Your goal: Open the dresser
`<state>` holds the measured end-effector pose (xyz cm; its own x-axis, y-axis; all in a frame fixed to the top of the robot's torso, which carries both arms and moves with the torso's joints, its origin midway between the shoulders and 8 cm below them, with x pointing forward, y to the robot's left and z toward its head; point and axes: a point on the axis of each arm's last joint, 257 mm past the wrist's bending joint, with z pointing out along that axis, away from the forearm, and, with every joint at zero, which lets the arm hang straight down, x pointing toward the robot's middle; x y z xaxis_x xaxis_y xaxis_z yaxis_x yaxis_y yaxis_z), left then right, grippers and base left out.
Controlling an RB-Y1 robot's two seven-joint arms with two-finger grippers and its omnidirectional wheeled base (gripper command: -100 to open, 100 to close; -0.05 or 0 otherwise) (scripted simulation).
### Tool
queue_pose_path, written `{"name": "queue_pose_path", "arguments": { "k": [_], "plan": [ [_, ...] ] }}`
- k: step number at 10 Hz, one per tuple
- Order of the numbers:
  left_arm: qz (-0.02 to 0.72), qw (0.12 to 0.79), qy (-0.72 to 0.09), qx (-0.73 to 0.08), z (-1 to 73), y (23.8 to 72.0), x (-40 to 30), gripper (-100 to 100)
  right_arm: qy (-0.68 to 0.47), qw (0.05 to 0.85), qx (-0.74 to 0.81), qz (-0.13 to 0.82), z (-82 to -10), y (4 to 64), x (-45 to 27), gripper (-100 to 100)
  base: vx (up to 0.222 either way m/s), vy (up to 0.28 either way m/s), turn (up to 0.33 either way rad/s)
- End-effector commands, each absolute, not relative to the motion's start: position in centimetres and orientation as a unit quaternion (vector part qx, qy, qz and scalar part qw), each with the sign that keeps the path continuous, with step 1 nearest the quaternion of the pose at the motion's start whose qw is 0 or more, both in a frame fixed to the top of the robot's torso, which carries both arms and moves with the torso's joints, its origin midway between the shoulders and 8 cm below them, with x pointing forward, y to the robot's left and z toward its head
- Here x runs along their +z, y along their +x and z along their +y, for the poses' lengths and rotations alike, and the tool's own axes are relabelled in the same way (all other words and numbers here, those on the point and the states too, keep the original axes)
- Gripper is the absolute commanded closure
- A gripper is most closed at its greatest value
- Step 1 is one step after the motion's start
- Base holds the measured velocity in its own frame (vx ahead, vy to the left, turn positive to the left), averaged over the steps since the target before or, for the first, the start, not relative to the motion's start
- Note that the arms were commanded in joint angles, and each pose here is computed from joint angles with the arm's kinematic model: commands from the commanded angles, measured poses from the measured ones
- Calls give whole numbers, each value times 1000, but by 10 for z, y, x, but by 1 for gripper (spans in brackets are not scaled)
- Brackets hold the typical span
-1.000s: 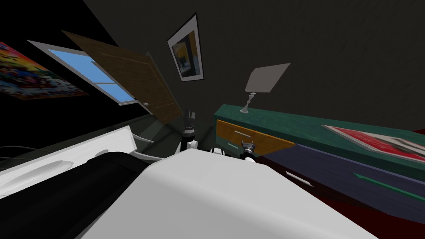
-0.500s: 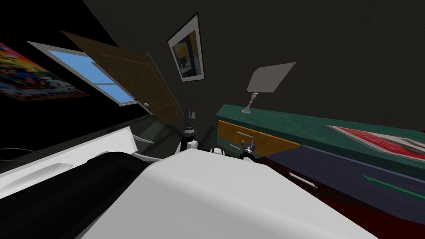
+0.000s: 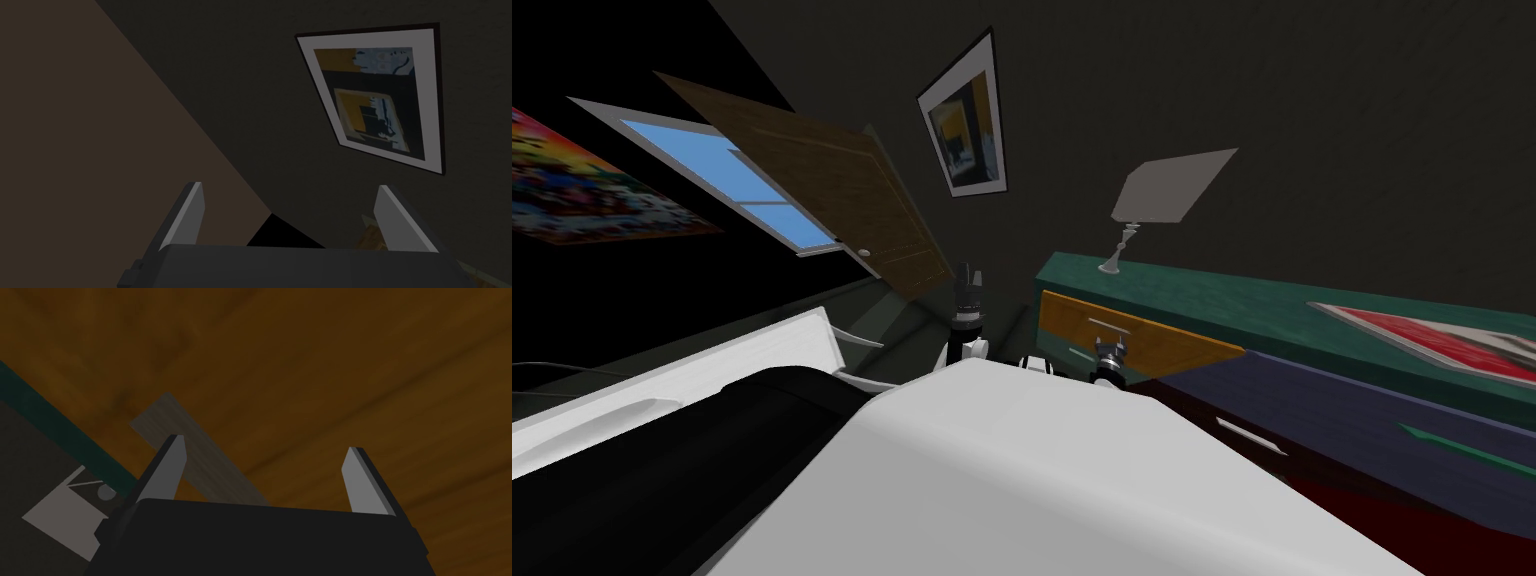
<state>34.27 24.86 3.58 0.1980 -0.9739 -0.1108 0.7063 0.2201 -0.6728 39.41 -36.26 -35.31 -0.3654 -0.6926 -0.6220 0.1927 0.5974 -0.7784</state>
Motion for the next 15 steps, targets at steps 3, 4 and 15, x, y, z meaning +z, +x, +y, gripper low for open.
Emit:
{"name": "queue_pose_path", "arguments": {
  "k": [3,4,15],
  "plan": [
    [270,733,-248,-573,249,343,36,0,-226,538,-467,664,-358,401,-337,-100,13,79,-14],
    [270,733,-248,-573,249,343,36,0,-237,539,-478,651,-356,402,-334,-100,16,92,-14],
    [270,733,-248,-573,249,343,36,0,-268,550,-488,623,-342,421,-323,100,15,16,-39]
  ]
}}
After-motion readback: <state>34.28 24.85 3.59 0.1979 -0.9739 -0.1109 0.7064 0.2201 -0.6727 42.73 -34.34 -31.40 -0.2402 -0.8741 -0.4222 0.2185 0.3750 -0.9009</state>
